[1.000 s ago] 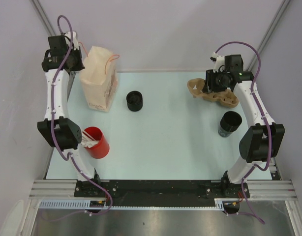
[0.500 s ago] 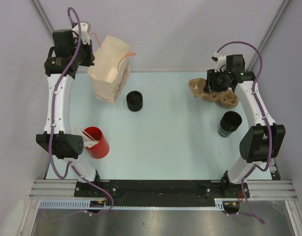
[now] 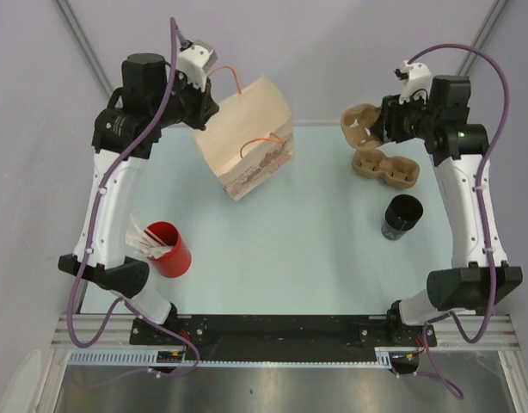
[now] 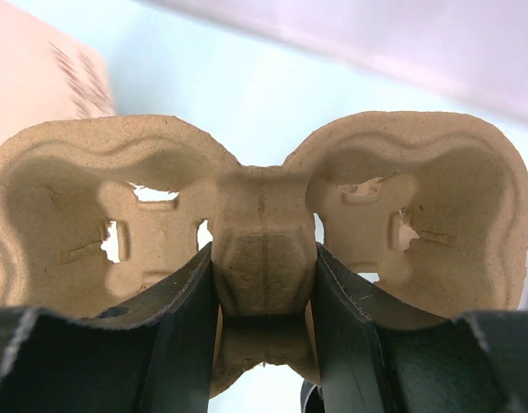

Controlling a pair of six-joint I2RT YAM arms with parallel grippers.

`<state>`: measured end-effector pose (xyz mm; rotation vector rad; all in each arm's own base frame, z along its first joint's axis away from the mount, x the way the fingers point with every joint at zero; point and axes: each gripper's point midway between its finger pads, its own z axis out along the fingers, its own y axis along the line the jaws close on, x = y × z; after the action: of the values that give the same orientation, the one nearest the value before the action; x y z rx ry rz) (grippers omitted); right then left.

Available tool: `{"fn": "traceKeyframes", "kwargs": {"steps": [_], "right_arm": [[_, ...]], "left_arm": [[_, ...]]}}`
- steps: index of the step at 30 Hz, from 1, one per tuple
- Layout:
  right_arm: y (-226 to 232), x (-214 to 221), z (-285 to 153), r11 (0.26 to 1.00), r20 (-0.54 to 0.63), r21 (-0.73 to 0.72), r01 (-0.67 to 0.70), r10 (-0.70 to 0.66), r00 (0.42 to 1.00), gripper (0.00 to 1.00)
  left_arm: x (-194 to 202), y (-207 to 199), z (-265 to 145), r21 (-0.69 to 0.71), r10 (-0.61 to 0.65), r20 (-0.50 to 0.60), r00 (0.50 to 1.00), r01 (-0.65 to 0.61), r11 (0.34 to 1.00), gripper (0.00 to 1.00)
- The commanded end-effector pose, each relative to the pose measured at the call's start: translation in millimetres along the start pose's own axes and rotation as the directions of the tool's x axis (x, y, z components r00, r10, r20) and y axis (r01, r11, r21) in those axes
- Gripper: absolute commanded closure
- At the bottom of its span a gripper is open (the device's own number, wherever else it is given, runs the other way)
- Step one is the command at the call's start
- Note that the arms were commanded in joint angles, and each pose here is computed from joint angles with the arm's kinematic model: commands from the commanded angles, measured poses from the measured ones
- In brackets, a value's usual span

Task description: Pack the takeout coffee

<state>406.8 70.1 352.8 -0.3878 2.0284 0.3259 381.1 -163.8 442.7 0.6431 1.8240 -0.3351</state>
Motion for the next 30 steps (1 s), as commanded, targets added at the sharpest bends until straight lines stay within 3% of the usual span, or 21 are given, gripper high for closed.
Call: {"fn": "traceKeyframes", "kwargs": {"steps": [1, 9, 13, 21, 30], "right_arm": [[25.7, -56.1, -58.9, 0.993, 0.197, -0.024, 0.114, -0.107, 0.975, 0.72], [71.6, -92.8, -114.7, 0.976, 0.38, -0.141, 0.168, -0.103, 0.919, 0.73], [93.3, -99.3, -126.2, 0.956, 0.411, -0.24, 0.166, -0.055, 0.91, 0.73], [143.0, -94.9, -115.6, 0.865, 0.36, -0.481, 0.139, 0.05, 0.932, 0.73], [181.1, -94.0, -91.8, 0.753, 0.274, -0.652, 0.091, 0.121, 0.954, 0.73]], "left_arm": [[-3.9, -40.5, -2.0, 0.124, 0.015, 0.008, 1.0, -0.016, 0.992, 1.0], [18.8, -70.0, 42.5, 0.198, -0.02, -0.053, 0.998, 0.031, 0.98, 1.0], [32.5, -79.2, 63.6, 0.226, -0.04, -0.101, 0.994, 0.062, 0.972, 1.0], [71.6, -99.8, 104.7, 0.262, -0.075, -0.204, 0.976, 0.128, 0.956, 1.0], [93.0, -110.1, 128.8, 0.279, -0.096, -0.264, 0.96, 0.171, 0.945, 1.0]]}}
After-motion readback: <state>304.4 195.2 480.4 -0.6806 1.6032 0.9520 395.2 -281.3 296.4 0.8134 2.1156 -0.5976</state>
